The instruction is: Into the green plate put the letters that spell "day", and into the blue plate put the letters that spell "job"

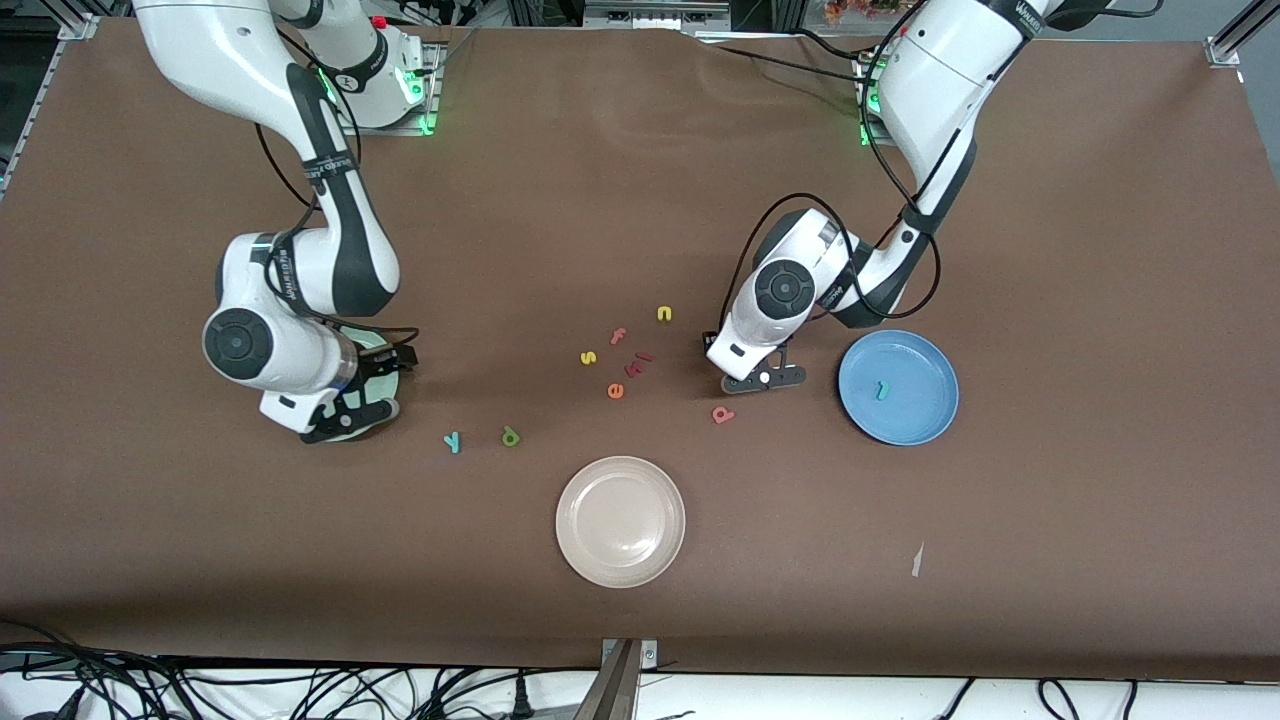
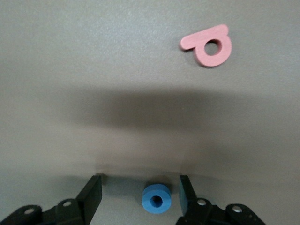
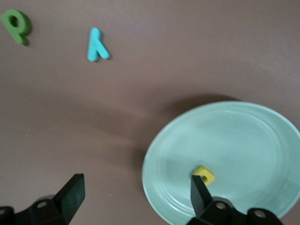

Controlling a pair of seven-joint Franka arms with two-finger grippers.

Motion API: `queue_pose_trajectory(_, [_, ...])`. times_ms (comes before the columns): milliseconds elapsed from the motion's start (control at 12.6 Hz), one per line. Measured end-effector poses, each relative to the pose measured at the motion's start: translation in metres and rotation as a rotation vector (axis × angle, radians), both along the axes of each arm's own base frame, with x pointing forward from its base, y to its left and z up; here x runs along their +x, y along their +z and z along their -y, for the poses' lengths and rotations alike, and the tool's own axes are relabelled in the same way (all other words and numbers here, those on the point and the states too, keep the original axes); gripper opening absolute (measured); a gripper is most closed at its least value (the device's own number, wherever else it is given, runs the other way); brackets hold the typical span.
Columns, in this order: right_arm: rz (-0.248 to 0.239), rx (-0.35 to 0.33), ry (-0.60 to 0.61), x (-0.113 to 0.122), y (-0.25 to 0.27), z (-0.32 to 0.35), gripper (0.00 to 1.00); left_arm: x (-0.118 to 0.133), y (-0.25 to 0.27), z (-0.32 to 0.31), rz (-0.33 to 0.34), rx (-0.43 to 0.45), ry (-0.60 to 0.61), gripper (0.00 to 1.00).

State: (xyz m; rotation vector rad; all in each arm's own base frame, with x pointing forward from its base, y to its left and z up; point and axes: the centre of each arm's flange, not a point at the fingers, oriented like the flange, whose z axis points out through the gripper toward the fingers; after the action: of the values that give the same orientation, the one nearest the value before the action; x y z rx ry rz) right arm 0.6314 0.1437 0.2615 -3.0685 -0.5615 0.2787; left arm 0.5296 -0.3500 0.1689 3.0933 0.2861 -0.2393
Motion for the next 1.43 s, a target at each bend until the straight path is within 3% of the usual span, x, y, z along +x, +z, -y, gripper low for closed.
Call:
queue_pose_trajectory(238, [0.016, 0.006, 0.049, 0.012, -0.010, -0.024, 1.00, -0.001, 0.000, 0.002, 0.002, -0.001, 0.022, 0.78])
queue_pose_trajectory(636, [0.087, 0.013, 0.113, 0.027, -0.039, -0.055, 1.00, -0.011, -0.001, 0.011, -0.010, -0.003, 0.022, 0.74])
queue_pose_trajectory(715, [0.091, 0.011, 0.115, 0.027, -0.043, -0.056, 1.00, -0.013, -0.002, 0.013, -0.012, -0.004, 0.019, 0.70])
queue_pose_trajectory(953, [0.138, 0.008, 0.121, 0.032, -0.059, -0.058, 1.00, -0.012, 0.004, 0.014, -0.005, -0.007, 0.020, 0.30])
queue_pose_trajectory(1430, [0.192, 0.005, 0.135, 0.034, -0.077, -0.065, 1.00, -0.004, 0.024, 0.010, 0.019, -0.004, 0.022, 0.28])
